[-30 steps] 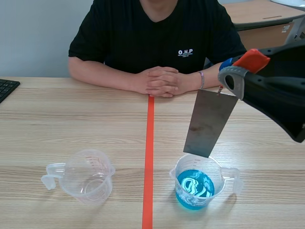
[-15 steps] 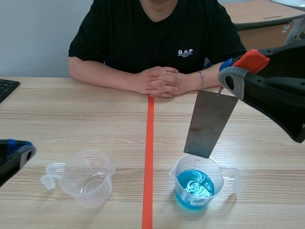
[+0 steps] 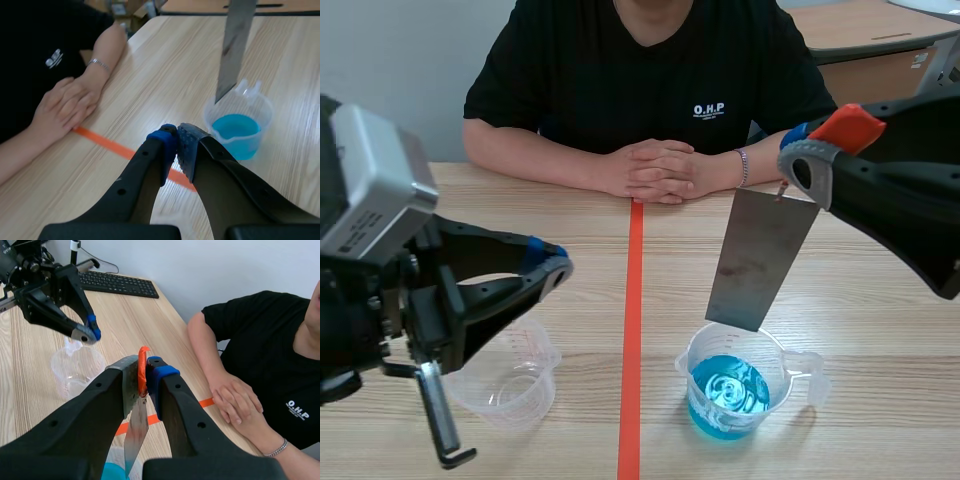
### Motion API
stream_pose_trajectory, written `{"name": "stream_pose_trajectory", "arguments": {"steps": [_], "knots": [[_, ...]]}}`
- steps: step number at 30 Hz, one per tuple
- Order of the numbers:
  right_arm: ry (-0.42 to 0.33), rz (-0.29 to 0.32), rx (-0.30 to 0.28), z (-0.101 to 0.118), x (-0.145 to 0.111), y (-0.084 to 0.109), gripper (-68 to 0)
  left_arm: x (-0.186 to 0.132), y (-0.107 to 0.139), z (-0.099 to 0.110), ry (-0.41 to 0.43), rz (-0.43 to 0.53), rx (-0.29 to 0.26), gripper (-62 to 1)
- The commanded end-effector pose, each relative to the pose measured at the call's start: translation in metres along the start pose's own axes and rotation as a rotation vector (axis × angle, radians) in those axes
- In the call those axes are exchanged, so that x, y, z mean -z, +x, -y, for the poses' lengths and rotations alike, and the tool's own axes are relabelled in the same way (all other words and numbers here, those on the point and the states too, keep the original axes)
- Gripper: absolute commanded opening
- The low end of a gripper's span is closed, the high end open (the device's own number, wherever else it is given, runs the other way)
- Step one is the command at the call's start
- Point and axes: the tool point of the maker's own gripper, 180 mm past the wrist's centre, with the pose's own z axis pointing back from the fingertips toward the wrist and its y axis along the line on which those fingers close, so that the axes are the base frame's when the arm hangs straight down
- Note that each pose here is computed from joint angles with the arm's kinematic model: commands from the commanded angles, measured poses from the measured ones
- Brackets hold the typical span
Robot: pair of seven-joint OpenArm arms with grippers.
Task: Do the redox reaction experiment.
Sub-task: 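Raise the plate and point at it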
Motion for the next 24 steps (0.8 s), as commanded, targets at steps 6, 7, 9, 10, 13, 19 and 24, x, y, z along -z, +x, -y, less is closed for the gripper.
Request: {"name": "stream_pose_trajectory", "arguments": {"steps": [6, 7, 9, 10, 13, 19, 24], "knots": [[0.008, 0.034, -0.015, 0.001, 0.001, 0.011, -65.8, 0.037, 0.001, 0.015, -0.069, 0.025, 0.006, -56.7], [0.008, 0.034, -0.015, 0.001, 0.001, 0.011, -65.8, 0.042, 0.000, 0.018, -0.080, 0.029, 0.006, -56.7], [0.008, 0.034, -0.015, 0.001, 0.001, 0.011, -65.8, 0.050, 0.001, 0.021, -0.092, 0.038, 0.010, -56.7], [0.008, 0.034, -0.015, 0.001, 0.001, 0.011, -65.8, 0.054, 0.001, 0.023, -0.097, 0.042, 0.008, -56.7], [0.008, 0.034, -0.015, 0.001, 0.001, 0.011, -65.8, 0.064, 0.000, 0.025, -0.102, 0.050, 0.002, -56.7], [0.008, 0.034, -0.015, 0.001, 0.001, 0.011, -65.8, 0.080, -0.003, 0.036, -0.123, 0.054, -0.021, -56.7], [0.008, 0.034, -0.015, 0.001, 0.001, 0.011, -65.8, 0.087, -0.005, 0.041, -0.125, 0.058, -0.007, -56.7]]}}
